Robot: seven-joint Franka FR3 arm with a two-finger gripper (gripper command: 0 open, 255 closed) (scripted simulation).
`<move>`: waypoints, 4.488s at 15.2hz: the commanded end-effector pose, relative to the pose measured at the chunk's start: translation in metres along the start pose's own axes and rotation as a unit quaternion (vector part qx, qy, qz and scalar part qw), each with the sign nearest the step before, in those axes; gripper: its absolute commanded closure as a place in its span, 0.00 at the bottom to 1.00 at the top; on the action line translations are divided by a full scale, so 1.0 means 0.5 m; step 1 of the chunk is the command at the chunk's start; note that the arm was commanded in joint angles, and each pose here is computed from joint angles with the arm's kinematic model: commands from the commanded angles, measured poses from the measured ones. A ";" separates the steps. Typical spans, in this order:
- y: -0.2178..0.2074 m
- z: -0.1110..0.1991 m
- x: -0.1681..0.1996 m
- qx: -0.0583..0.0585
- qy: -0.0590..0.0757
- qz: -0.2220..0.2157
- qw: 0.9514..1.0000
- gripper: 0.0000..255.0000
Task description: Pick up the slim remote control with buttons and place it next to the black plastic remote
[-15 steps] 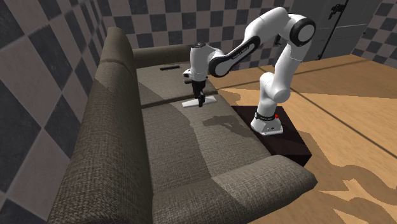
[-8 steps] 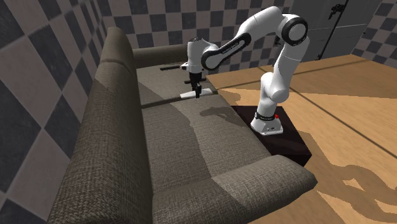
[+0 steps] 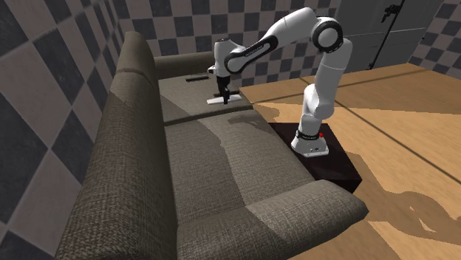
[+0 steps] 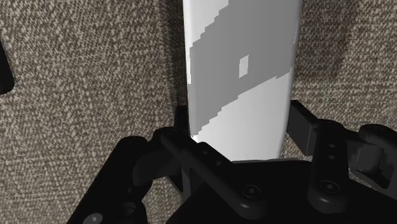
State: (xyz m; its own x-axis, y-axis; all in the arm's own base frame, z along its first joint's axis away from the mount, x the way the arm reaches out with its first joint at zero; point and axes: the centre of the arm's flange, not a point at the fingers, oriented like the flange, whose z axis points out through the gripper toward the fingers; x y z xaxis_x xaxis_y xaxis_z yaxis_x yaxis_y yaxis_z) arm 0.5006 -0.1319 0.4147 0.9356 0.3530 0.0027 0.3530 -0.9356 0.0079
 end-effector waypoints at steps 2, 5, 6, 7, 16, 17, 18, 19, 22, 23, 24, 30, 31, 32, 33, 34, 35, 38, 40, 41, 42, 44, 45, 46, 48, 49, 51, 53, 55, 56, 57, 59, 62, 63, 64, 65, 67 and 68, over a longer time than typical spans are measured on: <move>0.078 -0.004 -0.009 0.000 0.000 -0.001 1.000 1.00; 0.157 -0.004 -0.020 0.000 0.000 -0.001 1.000 1.00; 0.183 -0.004 -0.024 0.000 0.000 -0.001 1.000 1.00; 0.209 -0.004 -0.027 0.000 0.000 -0.001 1.000 1.00; 0.444 -0.003 -0.060 0.000 0.000 -0.001 1.000 1.00; 0.471 -0.003 -0.063 0.000 0.000 -0.001 1.000 1.00; 0.497 -0.003 -0.067 0.000 0.000 -0.001 1.000 1.00; 0.523 -0.003 -0.071 0.000 0.000 -0.001 1.000 1.00; 0.601 -0.003 -0.081 0.000 0.000 -0.001 1.000 1.00; 0.627 -0.003 -0.085 0.000 0.000 -0.001 1.000 1.00; 0.654 -0.003 -0.089 0.000 0.000 -0.001 1.000 1.00; 0.756 0.018 -0.103 0.000 0.000 -0.001 1.000 1.00; 0.756 0.029 -0.103 0.000 0.000 -0.001 1.000 1.00; 0.756 0.039 -0.103 0.000 0.000 -0.001 1.000 1.00; 0.756 0.050 -0.103 0.000 0.000 -0.001 1.000 1.00; 0.756 0.060 -0.103 0.000 0.000 -0.001 1.000 1.00; 0.756 0.071 -0.103 0.000 0.000 -0.001 1.000 1.00; 0.756 0.103 -0.103 0.000 0.000 -0.001 1.000 1.00; 0.756 0.124 -0.103 0.000 0.000 -0.001 1.000 1.00; 0.756 0.134 -0.103 0.000 0.000 -0.001 1.000 1.00; 0.755 0.149 -0.103 0.000 0.000 -0.001 1.000 1.00; 0.755 0.149 -0.103 0.000 0.000 -0.001 1.000 1.00; 0.755 0.149 -0.103 0.000 0.000 -0.001 1.000 1.00; 0.755 0.149 -0.103 0.000 0.000 -0.001 1.000 1.00; 0.755 0.149 -0.103 0.000 0.000 -0.001 1.000 1.00; 0.755 0.149 -0.103 0.000 0.000 -0.001 1.000 1.00; 0.755 0.148 -0.103 0.000 0.000 -0.001 1.000 0.00; 0.756 0.149 -0.103 0.000 0.000 -0.001 1.000 0.00; 0.756 0.148 -0.103 0.000 0.000 -0.001 1.000 0.00; 0.756 0.149 -0.103 0.000 0.000 -0.001 1.000 0.00; 0.755 0.122 -0.103 0.000 0.000 -0.001 1.000 0.00; 0.755 0.069 -0.103 0.000 0.000 -0.001 1.000 0.00; 0.755 0.049 -0.103 0.000 0.000 -0.001 1.000 0.00; 0.755 0.049 -0.103 0.000 0.000 -0.001 1.000 0.00; 0.755 0.049 -0.103 0.000 0.000 -0.001 1.000 0.00; 0.755 0.049 -0.103 0.000 0.000 -0.001 1.000 0.00; 0.755 0.049 -0.103 0.000 0.000 -0.001 1.000 0.00; 0.755 0.049 -0.103 0.000 0.000 -0.001 1.000 0.00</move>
State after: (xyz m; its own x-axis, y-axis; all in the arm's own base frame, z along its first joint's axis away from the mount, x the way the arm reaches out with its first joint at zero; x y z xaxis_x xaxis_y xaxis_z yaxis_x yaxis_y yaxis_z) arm 0.5857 -0.5036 0.3933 0.9350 0.3547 0.0026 0.3547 -0.9350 0.0084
